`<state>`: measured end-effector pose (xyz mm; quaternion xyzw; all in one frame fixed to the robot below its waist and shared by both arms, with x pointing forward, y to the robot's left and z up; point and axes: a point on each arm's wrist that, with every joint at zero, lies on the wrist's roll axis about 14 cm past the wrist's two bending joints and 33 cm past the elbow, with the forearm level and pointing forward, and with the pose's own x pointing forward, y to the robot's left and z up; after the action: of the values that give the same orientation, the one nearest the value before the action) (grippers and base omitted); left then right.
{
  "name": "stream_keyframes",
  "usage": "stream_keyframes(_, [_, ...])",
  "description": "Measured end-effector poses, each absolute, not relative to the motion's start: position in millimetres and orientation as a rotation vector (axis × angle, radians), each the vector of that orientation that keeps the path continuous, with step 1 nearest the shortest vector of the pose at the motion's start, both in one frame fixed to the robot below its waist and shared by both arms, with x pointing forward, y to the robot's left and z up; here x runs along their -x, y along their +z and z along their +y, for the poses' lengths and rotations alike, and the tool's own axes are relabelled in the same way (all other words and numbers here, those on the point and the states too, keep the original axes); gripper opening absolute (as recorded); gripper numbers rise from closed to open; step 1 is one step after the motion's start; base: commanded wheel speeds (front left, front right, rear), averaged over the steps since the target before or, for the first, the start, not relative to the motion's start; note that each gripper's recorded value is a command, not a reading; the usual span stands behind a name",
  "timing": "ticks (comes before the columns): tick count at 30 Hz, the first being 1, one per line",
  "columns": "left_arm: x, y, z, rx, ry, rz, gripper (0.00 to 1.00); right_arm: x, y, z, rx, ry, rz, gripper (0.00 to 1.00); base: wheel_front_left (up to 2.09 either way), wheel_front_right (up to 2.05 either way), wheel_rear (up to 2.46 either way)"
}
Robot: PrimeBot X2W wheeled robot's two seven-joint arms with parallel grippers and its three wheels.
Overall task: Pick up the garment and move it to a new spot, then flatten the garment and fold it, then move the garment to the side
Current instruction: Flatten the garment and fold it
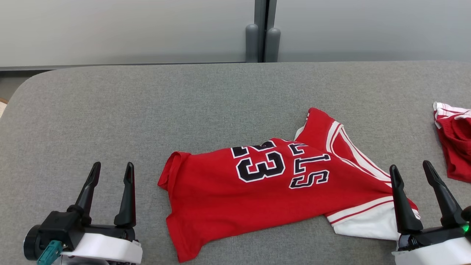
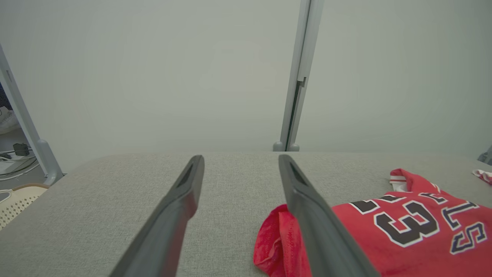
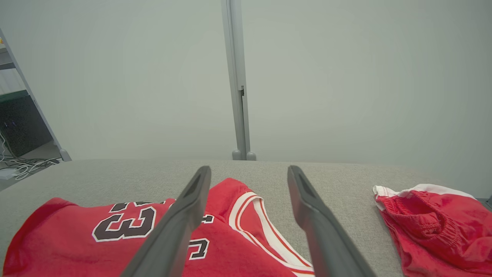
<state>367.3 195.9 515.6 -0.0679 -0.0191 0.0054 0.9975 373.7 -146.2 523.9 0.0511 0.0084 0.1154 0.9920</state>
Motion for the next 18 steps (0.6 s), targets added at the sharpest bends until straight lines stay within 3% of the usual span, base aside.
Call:
stream_keyframes(7, [-363.5,502.3,179.3,0.157,-0.041,0.028,1.0,-373.9,523.2,-146.1,-0.105,0.231,0.019,1.0,0.0,0.0,0.0])
stream_keyframes(18, [-295.3,388.7,115.8,0.307,-0.195,0.566,1.0,-379.6,515.6,-145.4,-0.115,0.227,0.039,1.0,0.0,0.0,0.0])
